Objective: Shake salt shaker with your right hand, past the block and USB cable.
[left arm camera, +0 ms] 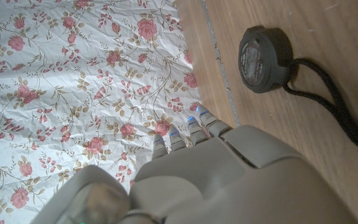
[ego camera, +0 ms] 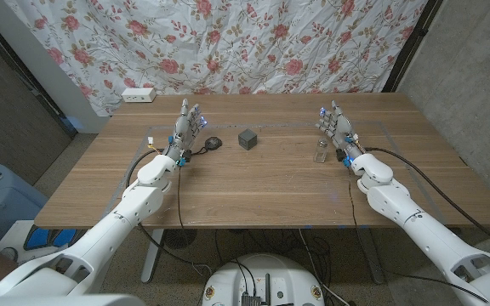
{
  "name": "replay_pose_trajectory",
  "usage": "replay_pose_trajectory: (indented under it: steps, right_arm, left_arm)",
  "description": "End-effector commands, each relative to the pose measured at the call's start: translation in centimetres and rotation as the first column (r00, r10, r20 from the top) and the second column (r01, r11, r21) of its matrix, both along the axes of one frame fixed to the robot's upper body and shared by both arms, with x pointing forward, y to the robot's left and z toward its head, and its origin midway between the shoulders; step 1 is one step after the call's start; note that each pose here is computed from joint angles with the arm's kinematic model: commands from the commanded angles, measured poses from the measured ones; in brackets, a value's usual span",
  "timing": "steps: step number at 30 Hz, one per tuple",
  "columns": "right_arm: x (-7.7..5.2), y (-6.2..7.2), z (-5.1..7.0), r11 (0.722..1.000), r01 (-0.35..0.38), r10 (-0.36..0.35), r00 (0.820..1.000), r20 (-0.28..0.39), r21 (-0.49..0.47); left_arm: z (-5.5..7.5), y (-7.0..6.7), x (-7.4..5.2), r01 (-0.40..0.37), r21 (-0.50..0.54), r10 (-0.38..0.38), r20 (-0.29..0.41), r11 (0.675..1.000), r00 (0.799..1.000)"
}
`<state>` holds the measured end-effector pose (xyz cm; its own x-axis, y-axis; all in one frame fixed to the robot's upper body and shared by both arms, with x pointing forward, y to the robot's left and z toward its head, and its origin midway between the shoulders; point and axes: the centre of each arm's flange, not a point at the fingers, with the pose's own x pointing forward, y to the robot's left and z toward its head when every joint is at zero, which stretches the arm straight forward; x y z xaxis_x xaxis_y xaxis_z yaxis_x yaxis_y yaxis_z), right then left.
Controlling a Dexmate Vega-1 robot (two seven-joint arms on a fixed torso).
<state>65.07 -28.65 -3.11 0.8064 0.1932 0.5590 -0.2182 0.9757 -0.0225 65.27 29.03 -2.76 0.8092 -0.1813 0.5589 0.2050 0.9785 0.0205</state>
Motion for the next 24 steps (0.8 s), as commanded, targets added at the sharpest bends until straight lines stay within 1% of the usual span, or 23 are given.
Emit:
replay_pose_trajectory:
  steps: [1,3,6,11,15,18,24]
  right_arm:
    - [-0.8,0.6,-0.8,1.0,-0.003,0.004,1.0,0.021,-0.022]
    - [-1.0,0.3,-0.8,1.0,0.004,-0.004,0.999,0.033,-0.022]
    - [-1.1,-0.2,-0.5,0.998,0.007,-0.005,0.999,0.041,-0.062]
    - [-1.6,-1.1,-0.1,0.996,0.015,-0.01,0.998,0.055,-0.09]
    - [-1.9,-1.6,0.1,0.992,0.024,-0.016,0.998,0.064,-0.125]
    - [-2.2,-2.0,0.0,0.986,0.05,-0.038,0.997,0.072,-0.157]
    - [-2.9,-2.9,-0.6,0.98,0.074,-0.059,0.995,0.083,-0.187]
  left_arm:
    - [0.0,0.0,0.0,0.0,0.0,0.0,0.0,1.0,1.0]
    - [0.0,0.0,0.0,0.0,0.0,0.0,0.0,1.0,1.0]
    - [0.0,0.0,0.0,0.0,0.0,0.0,0.0,1.0,1.0]
    - [0.0,0.0,0.0,0.0,0.0,0.0,0.0,1.0,1.0]
    - [0.0,0.0,0.0,0.0,0.0,0.0,0.0,1.0,1.0]
    - [0.0,0.0,0.0,0.0,0.0,0.0,0.0,1.0,1.0]
    - [0.0,0.0,0.0,0.0,0.0,0.0,0.0,1.0,1.0]
